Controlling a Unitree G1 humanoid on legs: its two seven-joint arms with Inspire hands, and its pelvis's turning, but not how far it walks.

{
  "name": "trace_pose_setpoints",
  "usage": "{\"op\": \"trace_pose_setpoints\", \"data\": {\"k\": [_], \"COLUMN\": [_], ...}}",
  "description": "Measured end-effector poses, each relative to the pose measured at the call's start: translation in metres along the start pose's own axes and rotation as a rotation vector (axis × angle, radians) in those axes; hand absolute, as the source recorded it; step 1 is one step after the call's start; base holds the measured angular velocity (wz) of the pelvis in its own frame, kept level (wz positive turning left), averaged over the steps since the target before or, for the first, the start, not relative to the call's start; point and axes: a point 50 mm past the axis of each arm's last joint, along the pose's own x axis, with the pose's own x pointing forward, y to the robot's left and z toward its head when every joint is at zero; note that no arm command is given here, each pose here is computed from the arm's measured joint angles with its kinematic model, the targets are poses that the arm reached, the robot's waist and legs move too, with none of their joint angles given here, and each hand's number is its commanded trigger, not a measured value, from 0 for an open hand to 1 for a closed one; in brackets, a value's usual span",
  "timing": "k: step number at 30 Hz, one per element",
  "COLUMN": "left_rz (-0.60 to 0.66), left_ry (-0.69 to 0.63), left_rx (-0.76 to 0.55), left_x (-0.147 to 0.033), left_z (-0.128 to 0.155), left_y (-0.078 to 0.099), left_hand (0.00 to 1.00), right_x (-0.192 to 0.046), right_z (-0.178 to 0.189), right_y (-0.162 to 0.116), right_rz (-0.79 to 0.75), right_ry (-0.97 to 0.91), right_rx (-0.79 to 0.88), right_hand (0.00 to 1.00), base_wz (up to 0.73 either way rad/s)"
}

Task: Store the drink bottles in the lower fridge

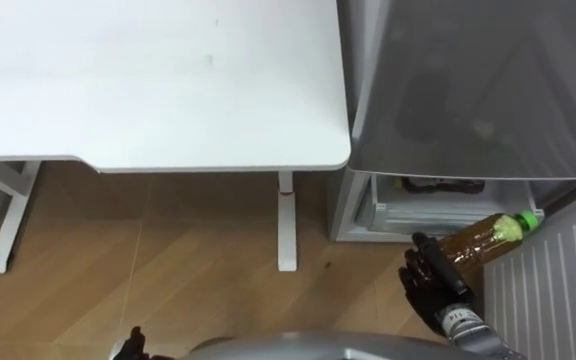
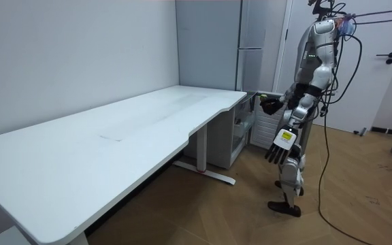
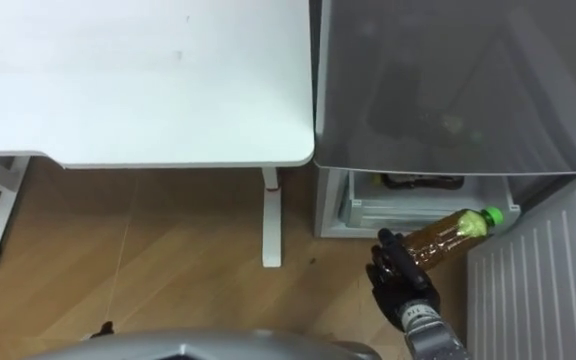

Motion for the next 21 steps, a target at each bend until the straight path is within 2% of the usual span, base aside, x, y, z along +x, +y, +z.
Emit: {"op": "trace_pose_setpoints", "data": {"k": [14, 21], "left_rz": [-0.012, -0.042], "left_ry": [0.048, 0.04], "left_rx": [0.006, 0.023], "left_x": [-0.002, 0.001], "left_z": [-0.012, -0.004], "left_y": [-0.001, -0.002], "left_hand": [0.0, 0.0], "right_x": [0.0, 0.016], "right_z": [0.0, 0.011], "right_y": [0.001, 0.035], "right_rz": [0.005, 0.095], "right_ry": [-0.012, -0.034], "right_rx": [0.079, 0.112], "right_hand": [1.0, 1.0], "base_wz": [0.02, 0.0]}}
